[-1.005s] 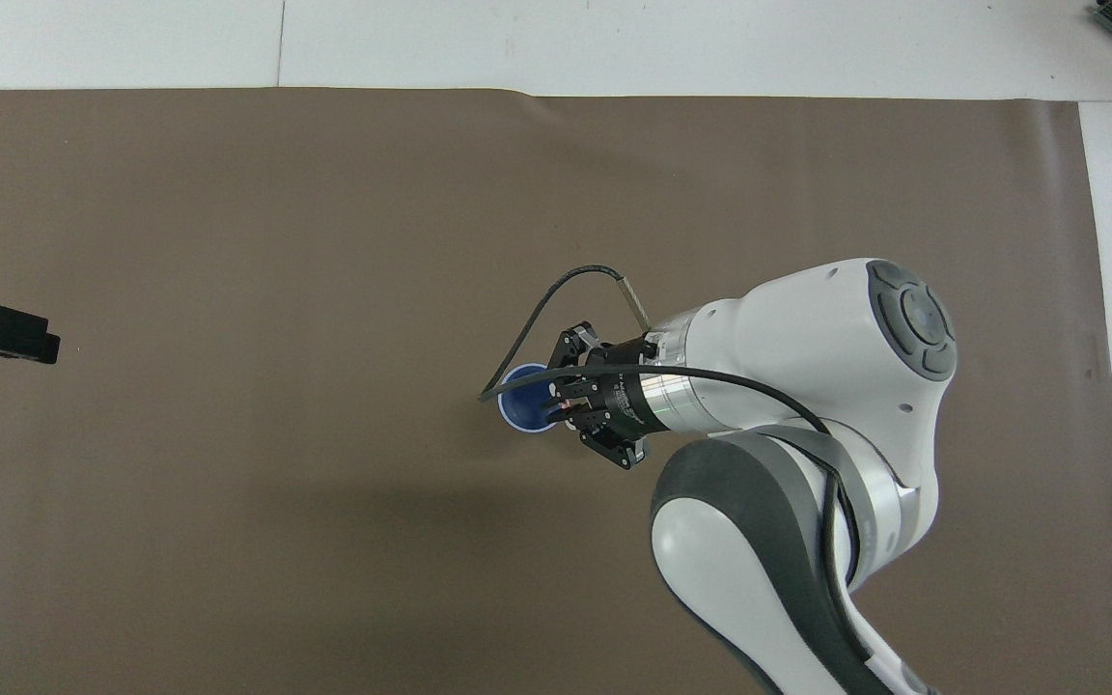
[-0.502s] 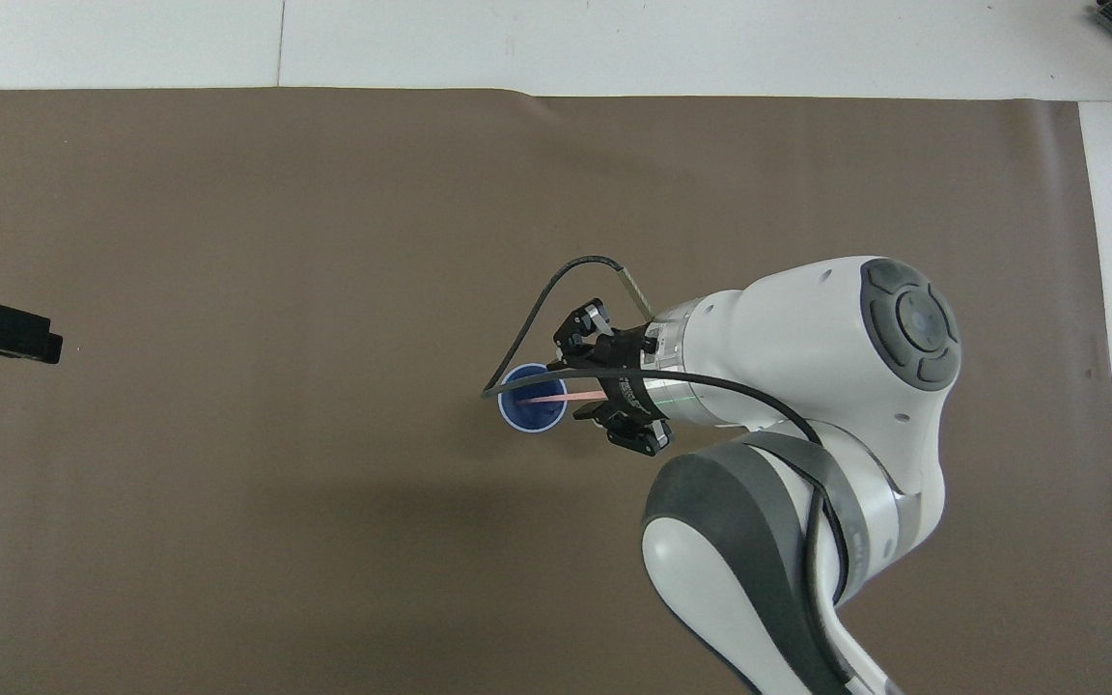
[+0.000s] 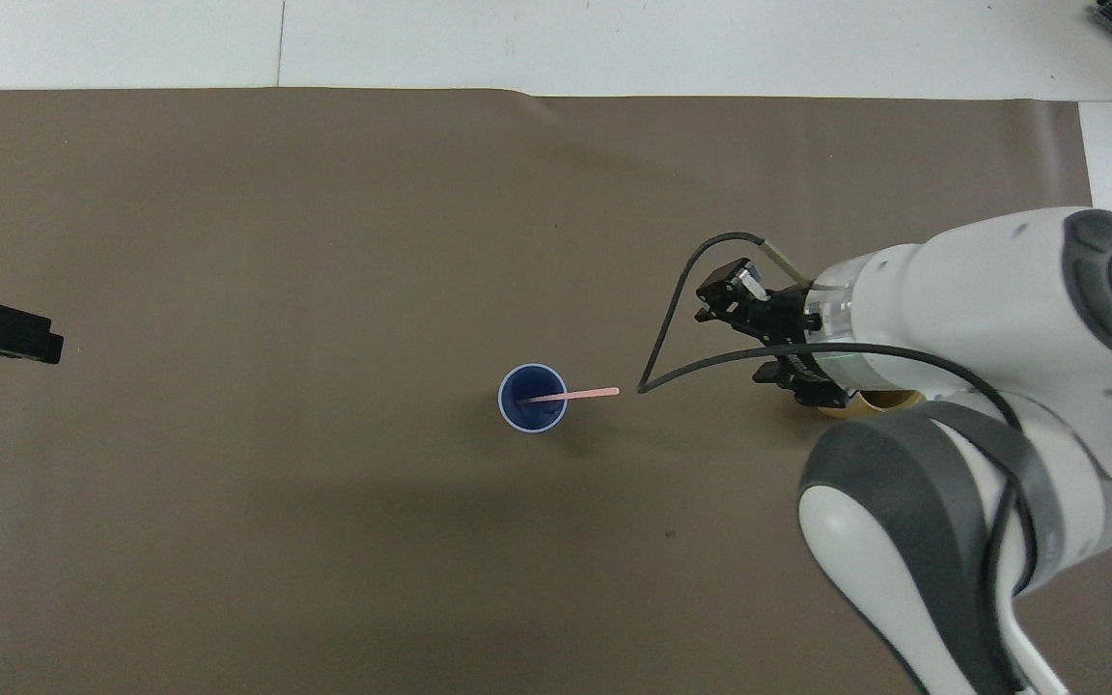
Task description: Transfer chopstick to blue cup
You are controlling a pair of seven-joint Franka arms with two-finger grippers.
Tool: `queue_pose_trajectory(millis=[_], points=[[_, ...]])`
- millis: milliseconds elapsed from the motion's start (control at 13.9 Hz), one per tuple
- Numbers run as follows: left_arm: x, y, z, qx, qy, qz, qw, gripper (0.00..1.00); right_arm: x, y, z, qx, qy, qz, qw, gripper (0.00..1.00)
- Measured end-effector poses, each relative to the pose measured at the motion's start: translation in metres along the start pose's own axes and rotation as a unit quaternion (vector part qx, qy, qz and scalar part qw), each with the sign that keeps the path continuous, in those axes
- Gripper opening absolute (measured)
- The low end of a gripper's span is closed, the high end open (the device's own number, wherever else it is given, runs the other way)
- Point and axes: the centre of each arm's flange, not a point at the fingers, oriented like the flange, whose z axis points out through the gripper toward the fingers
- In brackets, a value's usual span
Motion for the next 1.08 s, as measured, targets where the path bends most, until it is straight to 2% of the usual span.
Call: queue_pose_trajectory(millis=[144, 215, 718, 1077], points=[[0.0, 0.0, 0.0, 0.0, 0.0, 0.0, 1.0, 1.0, 0.019, 0.018, -0.016, -0.004, 0.006, -0.017, 1.0, 0.99], [0.0, 0.0, 0.0, 0.0, 0.0, 0.0, 1.0, 1.0, 0.025, 0.023, -0.02, -0.006, 0.012, -0.037, 0.999, 1.0], [0.0, 0.0, 0.0, 0.0, 0.0, 0.0, 1.0, 1.0, 0.035, 0.029, -0.021, -0.04, 0.042, -0.186, 0.981, 1.0], [0.0, 0.0, 0.0, 0.0, 0.0, 0.0, 1.0, 1.0, 0.047, 0.03, -0.041, -0.034, 0.058, -0.242, 0.968, 1.0]])
